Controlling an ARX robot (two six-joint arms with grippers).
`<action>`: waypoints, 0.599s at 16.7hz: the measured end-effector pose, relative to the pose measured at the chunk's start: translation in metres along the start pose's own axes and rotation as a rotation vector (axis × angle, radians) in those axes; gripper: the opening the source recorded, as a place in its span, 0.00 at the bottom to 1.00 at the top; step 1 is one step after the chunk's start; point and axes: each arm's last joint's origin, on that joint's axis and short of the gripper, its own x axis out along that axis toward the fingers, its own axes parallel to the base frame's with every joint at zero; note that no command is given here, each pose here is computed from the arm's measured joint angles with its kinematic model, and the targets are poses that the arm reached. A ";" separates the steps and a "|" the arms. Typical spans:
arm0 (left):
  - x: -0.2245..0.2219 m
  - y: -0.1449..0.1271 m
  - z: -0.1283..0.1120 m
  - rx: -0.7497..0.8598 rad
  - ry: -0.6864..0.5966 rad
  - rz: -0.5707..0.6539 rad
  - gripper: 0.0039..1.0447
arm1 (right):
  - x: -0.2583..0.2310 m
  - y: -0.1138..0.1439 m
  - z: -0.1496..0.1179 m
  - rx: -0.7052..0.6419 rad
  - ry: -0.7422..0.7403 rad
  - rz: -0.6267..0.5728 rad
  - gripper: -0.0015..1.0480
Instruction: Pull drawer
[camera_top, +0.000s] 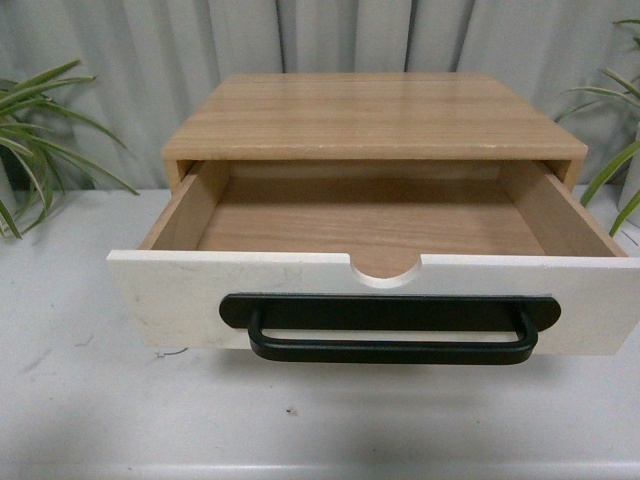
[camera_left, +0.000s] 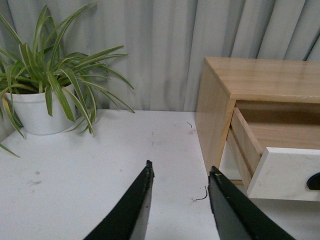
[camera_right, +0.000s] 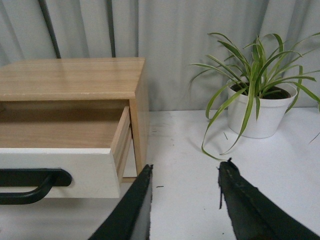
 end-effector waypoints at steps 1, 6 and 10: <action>0.000 0.000 0.000 0.000 0.000 0.000 0.46 | 0.000 0.000 0.000 0.000 0.000 0.000 0.45; 0.000 0.000 0.000 0.001 0.000 0.000 0.94 | 0.000 0.000 0.000 0.001 0.000 0.000 0.94; 0.000 0.000 0.000 0.001 0.000 0.000 0.94 | 0.000 0.000 0.000 0.001 0.000 0.000 0.94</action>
